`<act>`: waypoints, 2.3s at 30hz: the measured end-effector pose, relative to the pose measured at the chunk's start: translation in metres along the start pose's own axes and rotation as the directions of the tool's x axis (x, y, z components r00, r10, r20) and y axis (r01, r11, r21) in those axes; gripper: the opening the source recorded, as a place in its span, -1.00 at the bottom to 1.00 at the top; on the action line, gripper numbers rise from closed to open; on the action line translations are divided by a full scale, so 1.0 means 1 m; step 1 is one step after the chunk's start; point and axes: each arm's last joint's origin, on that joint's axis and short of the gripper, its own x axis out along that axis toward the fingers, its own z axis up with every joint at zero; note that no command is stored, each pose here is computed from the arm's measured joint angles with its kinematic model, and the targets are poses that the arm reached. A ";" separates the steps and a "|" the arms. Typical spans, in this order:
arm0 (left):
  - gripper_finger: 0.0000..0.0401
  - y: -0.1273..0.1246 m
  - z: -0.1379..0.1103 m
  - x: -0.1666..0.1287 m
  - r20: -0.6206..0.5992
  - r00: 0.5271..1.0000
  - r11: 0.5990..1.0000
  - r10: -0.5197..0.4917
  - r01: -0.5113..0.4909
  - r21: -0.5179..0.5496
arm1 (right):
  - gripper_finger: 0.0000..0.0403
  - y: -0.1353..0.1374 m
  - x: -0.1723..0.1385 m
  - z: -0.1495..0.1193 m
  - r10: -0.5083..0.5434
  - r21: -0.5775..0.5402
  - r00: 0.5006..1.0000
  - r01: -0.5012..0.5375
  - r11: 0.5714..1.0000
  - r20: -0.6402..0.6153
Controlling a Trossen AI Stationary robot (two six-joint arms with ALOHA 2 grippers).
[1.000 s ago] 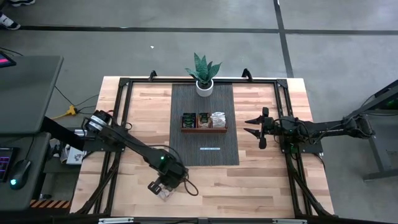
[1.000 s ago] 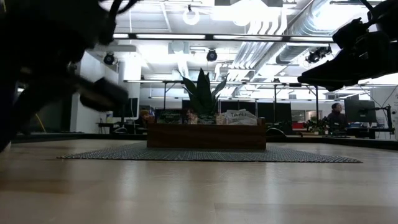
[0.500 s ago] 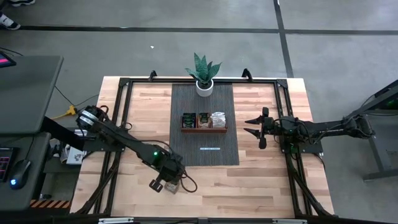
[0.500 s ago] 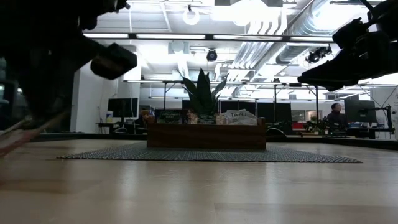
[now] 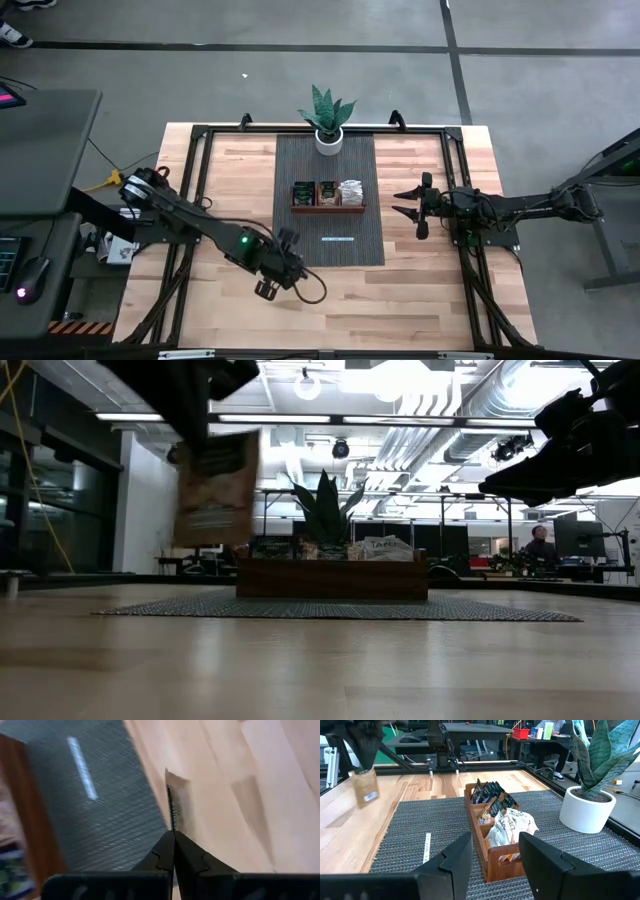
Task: Pick & Place Tea
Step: Put the brown tea bag into the middle section of the wooden organizer
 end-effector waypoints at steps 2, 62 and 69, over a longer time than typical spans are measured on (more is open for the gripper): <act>-1.00 0.005 0.004 -0.004 0.010 0.999 0.999 0.044 -0.044 -0.012 | -0.22 0.000 0.000 0.000 0.000 0.000 1.000 0.000 1.000 0.000; -1.00 0.188 -0.002 0.037 -0.073 0.938 0.929 0.338 -0.345 -0.134 | -0.19 0.000 0.000 0.000 0.000 0.000 1.000 0.000 1.000 -0.002; -1.00 0.188 -0.001 0.041 -0.096 0.941 0.929 0.325 -0.337 -0.151 | -0.22 0.000 0.000 0.000 0.000 -0.001 1.000 0.000 1.000 -0.006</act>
